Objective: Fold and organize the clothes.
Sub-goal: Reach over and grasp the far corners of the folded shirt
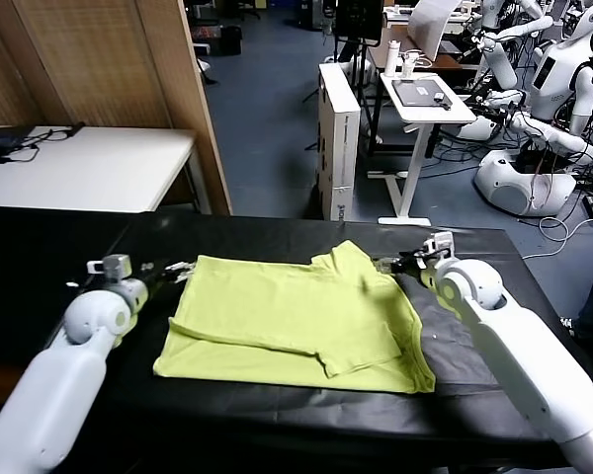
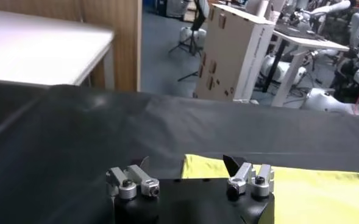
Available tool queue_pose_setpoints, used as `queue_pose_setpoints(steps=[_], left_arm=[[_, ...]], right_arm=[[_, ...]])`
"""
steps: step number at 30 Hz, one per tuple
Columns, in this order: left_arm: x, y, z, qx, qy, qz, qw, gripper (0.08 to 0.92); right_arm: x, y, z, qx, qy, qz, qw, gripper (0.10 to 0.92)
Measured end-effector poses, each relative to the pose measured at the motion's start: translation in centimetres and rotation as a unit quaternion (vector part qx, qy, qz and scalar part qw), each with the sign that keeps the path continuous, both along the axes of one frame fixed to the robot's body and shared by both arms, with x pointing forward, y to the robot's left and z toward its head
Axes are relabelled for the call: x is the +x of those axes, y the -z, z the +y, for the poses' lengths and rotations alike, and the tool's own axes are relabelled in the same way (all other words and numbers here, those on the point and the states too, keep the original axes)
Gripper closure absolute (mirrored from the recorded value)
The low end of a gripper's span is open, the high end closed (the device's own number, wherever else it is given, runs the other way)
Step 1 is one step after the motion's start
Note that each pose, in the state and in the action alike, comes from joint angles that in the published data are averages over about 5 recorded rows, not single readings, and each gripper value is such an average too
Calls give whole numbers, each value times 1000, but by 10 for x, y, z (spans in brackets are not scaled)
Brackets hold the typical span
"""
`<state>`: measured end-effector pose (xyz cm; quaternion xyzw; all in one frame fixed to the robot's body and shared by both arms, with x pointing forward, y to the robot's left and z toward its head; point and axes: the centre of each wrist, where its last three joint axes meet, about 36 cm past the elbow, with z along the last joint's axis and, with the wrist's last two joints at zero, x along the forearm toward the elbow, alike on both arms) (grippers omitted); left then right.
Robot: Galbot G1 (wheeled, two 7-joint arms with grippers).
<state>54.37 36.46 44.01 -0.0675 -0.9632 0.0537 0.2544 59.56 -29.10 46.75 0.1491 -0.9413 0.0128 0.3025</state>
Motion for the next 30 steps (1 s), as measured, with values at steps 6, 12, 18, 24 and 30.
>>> queue_pose_setpoints(steps=[6,12,18,24,30], left_arm=[[12,6,-6,1,-1,8,1000,92],[21,11,-14,3,-2,9,1000,92],[24,17,-15,8,-5,11,1000,92],[27,21,-14,10,-9,14,1000,179],[34,22,-19,3,-6,13,1000,231]], right_arm=[[3,8,5,-6,-5,5,1000,115],[4,17,13,-7,-11,12,1000,115],[6,21,20,-5,-13,16,1000,135],[10,22,24,-4,-13,17,1000,172],[11,24,24,-5,-12,19,1000,254]])
